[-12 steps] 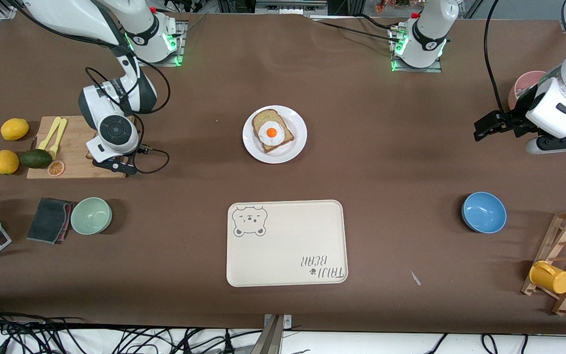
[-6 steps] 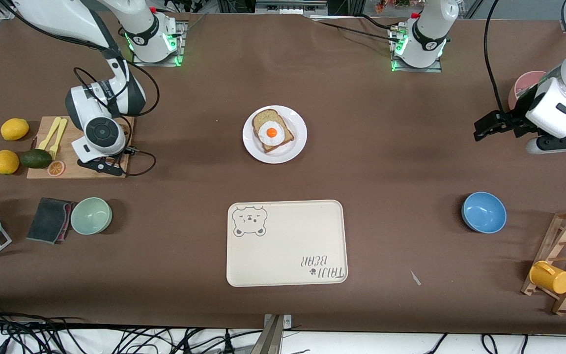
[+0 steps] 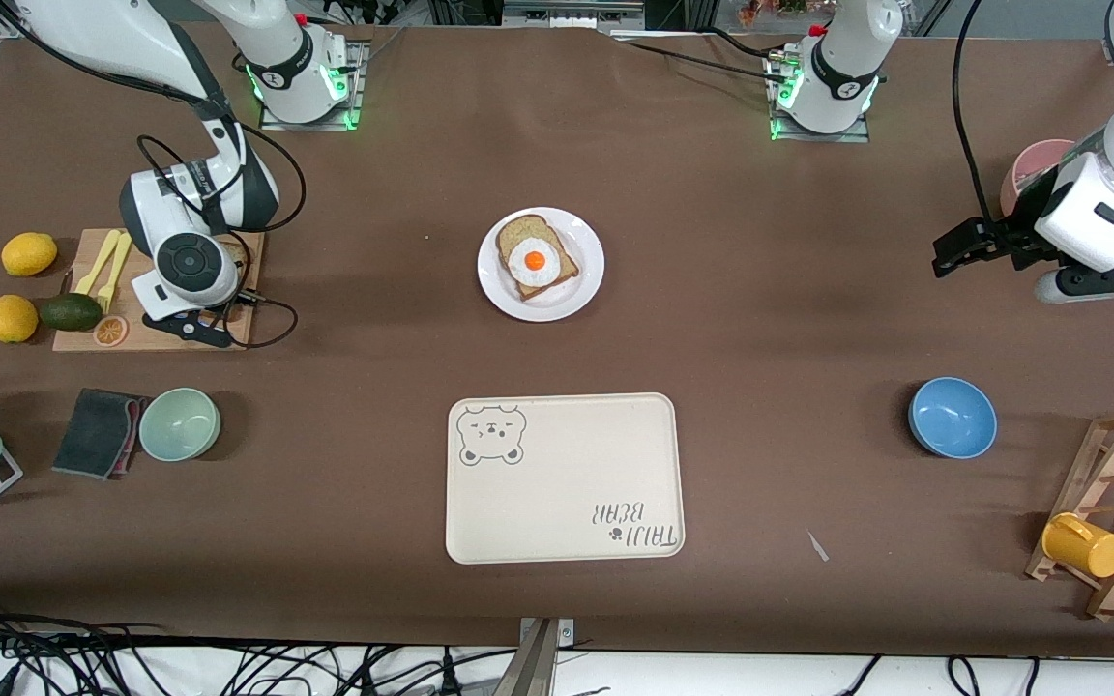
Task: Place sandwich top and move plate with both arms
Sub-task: 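Lift the bread slice and carry it over the egg toast plate, then lower the bread onto the egg toast and open the right gripper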
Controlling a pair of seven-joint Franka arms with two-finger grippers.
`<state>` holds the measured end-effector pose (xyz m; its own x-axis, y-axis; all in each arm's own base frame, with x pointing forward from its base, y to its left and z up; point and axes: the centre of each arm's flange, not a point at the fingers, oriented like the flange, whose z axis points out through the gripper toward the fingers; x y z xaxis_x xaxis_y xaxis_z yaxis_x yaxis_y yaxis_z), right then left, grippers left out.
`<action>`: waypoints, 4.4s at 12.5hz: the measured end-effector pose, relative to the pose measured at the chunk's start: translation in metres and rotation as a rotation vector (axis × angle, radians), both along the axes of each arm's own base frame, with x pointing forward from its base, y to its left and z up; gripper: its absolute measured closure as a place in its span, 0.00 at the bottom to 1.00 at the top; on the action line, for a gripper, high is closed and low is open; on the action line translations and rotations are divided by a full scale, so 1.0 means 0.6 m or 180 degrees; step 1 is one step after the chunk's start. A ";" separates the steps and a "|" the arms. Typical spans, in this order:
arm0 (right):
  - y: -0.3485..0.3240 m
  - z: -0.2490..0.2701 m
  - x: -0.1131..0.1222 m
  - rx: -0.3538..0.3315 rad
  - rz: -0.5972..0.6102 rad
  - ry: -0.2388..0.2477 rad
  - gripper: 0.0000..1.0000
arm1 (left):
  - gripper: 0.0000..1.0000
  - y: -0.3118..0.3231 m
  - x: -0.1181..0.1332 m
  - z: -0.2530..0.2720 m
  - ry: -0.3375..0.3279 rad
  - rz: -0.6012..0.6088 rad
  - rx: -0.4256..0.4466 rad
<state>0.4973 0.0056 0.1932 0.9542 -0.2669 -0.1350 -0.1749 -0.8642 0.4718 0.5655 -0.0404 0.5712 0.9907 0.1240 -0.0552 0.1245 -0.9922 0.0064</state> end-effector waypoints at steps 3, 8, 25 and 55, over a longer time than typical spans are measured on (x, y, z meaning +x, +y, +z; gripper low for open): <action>0.002 0.001 0.003 0.0021 0.0007 -0.0044 0.38 | 0.00 0.000 0.000 0.000 0.0000 0.0000 0.0000; 0.003 -0.002 0.005 0.0090 -0.0062 -0.0085 0.38 | 0.00 0.000 0.000 0.000 0.0000 0.0000 0.0000; 0.068 0.021 0.027 0.0214 -0.0011 0.0161 0.87 | 0.00 0.000 0.001 0.010 -0.0040 -0.0001 -0.0003; 0.929 0.129 -0.149 0.1059 0.1862 0.0166 0.64 | 0.00 0.000 0.002 0.010 -0.0039 0.0002 -0.0003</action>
